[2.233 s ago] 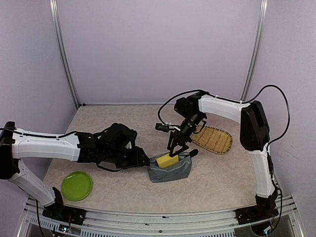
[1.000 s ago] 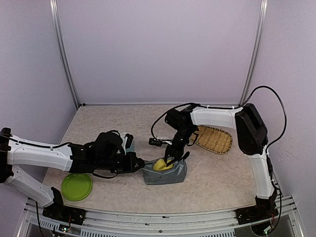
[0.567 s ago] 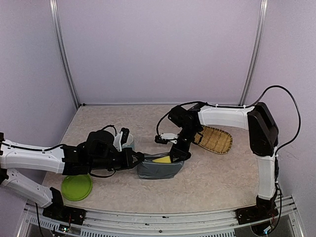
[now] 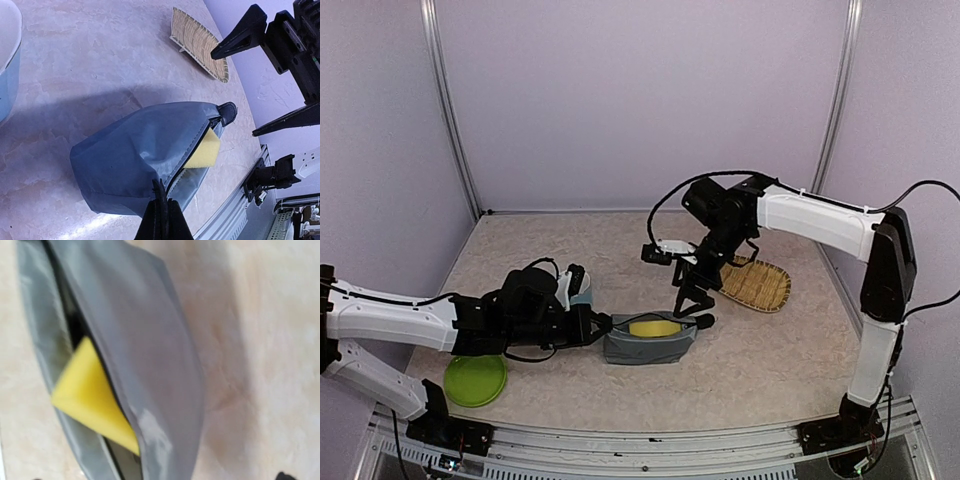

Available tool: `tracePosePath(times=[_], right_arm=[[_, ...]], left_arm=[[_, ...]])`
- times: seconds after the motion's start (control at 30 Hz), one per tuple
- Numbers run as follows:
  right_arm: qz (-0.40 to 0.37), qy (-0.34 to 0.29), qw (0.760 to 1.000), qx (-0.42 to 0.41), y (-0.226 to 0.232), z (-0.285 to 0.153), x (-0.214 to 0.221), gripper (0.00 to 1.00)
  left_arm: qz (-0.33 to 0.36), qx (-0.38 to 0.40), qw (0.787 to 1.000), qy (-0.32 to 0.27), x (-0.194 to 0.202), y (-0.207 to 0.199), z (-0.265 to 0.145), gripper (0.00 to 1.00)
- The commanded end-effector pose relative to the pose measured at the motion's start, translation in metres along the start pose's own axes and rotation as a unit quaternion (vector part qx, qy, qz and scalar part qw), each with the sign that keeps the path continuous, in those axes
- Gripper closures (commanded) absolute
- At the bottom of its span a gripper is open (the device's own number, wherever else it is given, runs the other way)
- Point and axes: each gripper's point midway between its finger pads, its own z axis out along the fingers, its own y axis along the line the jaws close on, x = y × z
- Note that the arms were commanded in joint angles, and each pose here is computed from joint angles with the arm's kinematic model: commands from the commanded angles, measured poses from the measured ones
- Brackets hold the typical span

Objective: Sort the hair-cutting tools

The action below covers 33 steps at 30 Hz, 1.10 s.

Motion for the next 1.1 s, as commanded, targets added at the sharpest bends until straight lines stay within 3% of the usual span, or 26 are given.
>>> tracePosePath(times=[0.0, 0.27, 0.47, 0.7, 0.9, 1.07], right_arm=[[-0.007, -0.027, 0.998, -0.057, 0.009, 0.009, -0.012, 0.0], [-0.004, -0.031, 0.996, -0.083, 0.002, 0.042, -0.021, 0.0], [0.035, -0.017, 0.996, -0.085, -0.009, 0.067, -0.017, 0.13], [0.116, 0.093, 0.989, 0.027, -0.047, 0.116, 0.041, 0.18], [0.095, 0.061, 0.993, 0.024, -0.038, 0.087, 0.019, 0.15], [0.04, -0.018, 0.998, -0.051, 0.005, 0.031, -0.023, 0.0]], left_arm=[[0.005, 0.008, 1.0, -0.01, -0.003, -0.002, 0.001, 1.0], [0.01, 0.009, 1.0, -0.007, -0.002, -0.002, 0.002, 1.0], [0.012, 0.012, 1.0, -0.005, 0.0, -0.002, 0.005, 1.0], [0.015, 0.012, 1.0, -0.005, 0.0, -0.003, 0.004, 1.0], [0.013, -0.001, 1.0, -0.004, 0.002, 0.006, 0.001, 1.0], [0.018, -0.015, 1.0, -0.001, 0.004, 0.013, 0.002, 1.0]])
